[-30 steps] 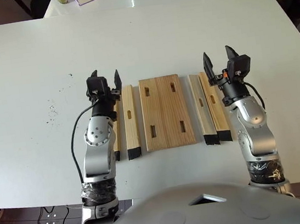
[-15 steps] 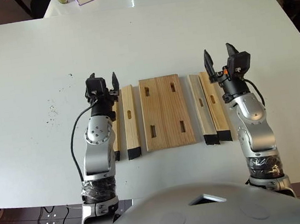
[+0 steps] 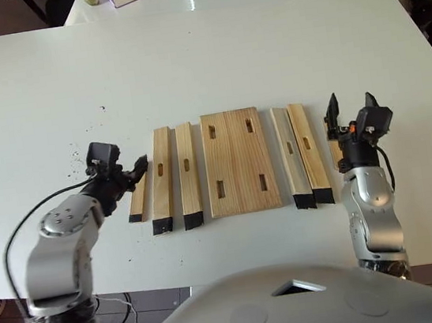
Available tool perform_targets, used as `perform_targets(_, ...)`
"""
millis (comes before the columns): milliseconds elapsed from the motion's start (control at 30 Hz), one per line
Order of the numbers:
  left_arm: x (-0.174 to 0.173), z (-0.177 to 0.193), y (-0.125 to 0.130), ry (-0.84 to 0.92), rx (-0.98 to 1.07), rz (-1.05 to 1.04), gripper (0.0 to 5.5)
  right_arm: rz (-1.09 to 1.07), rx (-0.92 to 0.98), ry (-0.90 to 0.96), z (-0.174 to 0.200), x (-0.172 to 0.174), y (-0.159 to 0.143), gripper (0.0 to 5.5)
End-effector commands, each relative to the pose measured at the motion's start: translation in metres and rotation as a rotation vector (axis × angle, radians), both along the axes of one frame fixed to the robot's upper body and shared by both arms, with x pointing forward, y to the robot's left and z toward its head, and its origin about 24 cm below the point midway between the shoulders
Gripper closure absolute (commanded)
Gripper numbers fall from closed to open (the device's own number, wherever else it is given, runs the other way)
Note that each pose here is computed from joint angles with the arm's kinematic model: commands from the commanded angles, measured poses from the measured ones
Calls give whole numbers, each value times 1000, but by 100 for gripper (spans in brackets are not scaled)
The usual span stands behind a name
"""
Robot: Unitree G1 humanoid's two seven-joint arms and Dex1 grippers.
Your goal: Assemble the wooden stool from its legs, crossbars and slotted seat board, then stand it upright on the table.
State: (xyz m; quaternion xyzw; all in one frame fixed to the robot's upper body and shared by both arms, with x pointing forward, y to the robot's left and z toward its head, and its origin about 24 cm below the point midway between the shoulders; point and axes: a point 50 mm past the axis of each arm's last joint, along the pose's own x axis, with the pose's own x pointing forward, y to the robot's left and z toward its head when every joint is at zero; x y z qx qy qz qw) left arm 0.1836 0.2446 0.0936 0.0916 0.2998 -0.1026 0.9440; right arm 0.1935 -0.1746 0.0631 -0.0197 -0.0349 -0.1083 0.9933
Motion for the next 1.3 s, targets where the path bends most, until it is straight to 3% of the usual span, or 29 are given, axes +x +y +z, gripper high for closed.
perform_targets(33, -1, 11, 3, 74, -6, -39, 233, -59, -3, -26, 11, -10, -4, 211)
perform_targets(233, -24, -4, 5, 201, 18, -53, 233, -77, 6, -13, 14, -14, -8, 211)
perform_targets(333, -38, -20, 22, 290, 69, -1, 233, -62, 12, -3, 13, -15, -4, 211)
perform_targets(800, -55, -57, 32, 382, 50, 27, 233, -53, 17, 8, 14, -14, -4, 211)
perform_targets(1167, -38, -53, 34, 345, -38, 28, 386, -75, 29, -9, 16, -12, -1, 208)
perform_targets(1300, -10, -40, 30, 235, -85, 51, 445, -69, 16, -35, 21, -5, -5, 208)
